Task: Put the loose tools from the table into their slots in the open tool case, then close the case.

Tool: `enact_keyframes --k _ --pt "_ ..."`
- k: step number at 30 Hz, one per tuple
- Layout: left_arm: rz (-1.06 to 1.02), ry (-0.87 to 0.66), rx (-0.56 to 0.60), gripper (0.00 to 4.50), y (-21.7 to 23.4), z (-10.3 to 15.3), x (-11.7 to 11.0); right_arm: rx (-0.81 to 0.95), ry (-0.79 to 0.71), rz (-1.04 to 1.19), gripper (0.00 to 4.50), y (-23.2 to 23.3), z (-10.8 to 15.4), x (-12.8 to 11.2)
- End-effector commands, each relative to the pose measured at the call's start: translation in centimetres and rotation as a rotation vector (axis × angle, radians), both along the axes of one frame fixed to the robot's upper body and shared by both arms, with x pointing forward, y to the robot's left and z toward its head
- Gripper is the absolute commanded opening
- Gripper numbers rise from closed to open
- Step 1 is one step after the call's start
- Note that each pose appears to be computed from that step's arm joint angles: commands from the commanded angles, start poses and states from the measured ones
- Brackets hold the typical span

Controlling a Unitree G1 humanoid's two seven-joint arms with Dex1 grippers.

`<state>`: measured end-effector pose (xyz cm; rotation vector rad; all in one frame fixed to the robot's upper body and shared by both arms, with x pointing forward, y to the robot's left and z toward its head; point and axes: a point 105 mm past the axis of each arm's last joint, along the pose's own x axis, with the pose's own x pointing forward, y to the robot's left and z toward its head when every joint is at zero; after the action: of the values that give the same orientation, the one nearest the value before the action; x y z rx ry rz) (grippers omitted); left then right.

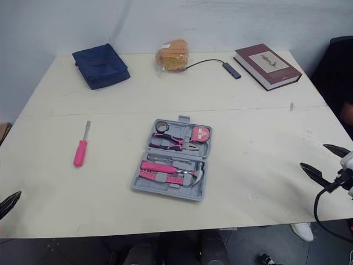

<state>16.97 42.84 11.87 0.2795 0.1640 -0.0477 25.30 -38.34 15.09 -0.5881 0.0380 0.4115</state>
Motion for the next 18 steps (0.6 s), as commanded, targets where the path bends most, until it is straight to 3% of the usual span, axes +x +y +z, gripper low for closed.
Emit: enact_keyframes --k 1,9,13,18 --pt "-0.015 -0.058 0.020 4.50 -0.7 1.4 0.9 -0.021 -0.042 0.000 4.43 -0.2 0.6 -0.6" --pt "-0.146 -0.053 -0.082 4.50 -6.4 3.2 7.1 0.156 -0.198 0.280 4.43 8.8 3.3 1.1" --pt "-0.097 -0.013 -0.283 4.50 -9.0 3.7 9.6 0.219 -0.297 0.394 4.43 12.8 4.8 1.6" --pt "-0.068 0.072 -0.267 4.50 -10.7 2.9 10.6 0.229 -0.297 0.538 4.43 17.2 4.4 2.1"
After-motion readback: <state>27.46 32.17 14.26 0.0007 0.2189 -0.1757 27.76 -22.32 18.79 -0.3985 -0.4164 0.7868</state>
